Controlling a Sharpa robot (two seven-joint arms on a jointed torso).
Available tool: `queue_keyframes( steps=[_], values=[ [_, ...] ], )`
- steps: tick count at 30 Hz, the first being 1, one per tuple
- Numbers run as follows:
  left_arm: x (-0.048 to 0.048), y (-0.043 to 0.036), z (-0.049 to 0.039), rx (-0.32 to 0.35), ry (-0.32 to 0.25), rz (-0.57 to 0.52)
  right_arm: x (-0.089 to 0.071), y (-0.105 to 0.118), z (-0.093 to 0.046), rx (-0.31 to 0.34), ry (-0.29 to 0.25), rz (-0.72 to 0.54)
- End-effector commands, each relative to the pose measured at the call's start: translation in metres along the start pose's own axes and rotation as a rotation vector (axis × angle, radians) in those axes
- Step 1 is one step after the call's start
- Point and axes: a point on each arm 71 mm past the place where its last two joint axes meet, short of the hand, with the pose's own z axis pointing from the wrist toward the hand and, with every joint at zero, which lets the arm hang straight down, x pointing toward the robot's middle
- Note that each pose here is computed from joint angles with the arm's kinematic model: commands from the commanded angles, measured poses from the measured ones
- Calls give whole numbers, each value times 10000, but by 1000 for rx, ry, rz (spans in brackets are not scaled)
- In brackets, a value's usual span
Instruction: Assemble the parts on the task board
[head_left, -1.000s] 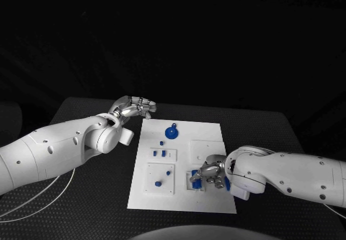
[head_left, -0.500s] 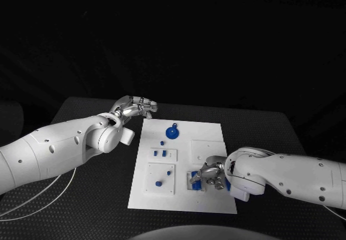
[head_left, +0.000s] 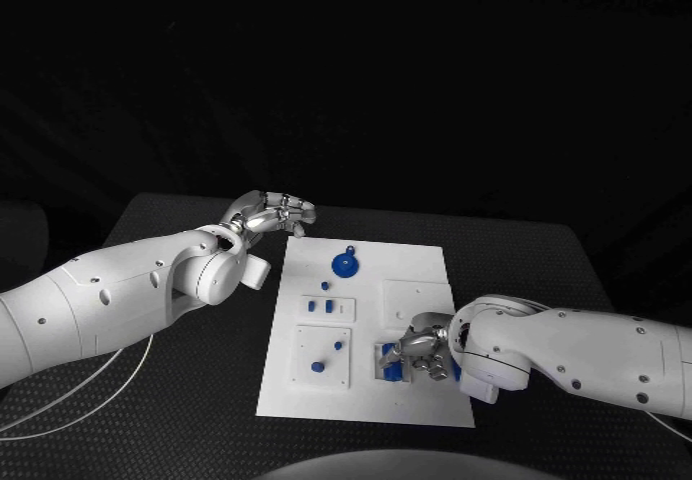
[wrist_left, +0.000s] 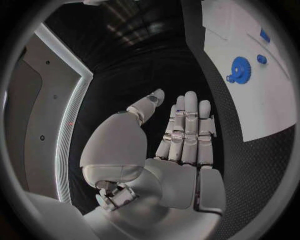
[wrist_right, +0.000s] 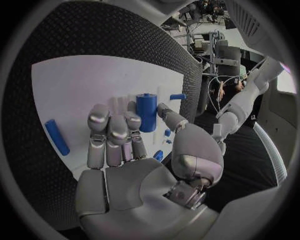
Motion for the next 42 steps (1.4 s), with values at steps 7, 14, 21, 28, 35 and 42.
queue_keyframes(
  steps=[7, 14, 21, 28, 35, 42],
  values=[
    [23, -9, 2, 6, 14, -9, 21, 15, 13, -8, 1, -31],
    [21, -9, 0, 6, 14, -9, 11, 13, 12, -9, -14, -41],
    [16, -7, 0, 5, 13, -9, 13, -3, -6, -25, -5, -75],
    [8, -4, -3, 3, 12, -8, 46, -17, -40, -58, 41, -105],
    [-1, -2, -8, 1, 11, -8, 39, -51, -51, -53, 45, -113],
    [3, -3, -6, 2, 12, -8, 34, -33, -41, -47, 28, -116]
  ],
)
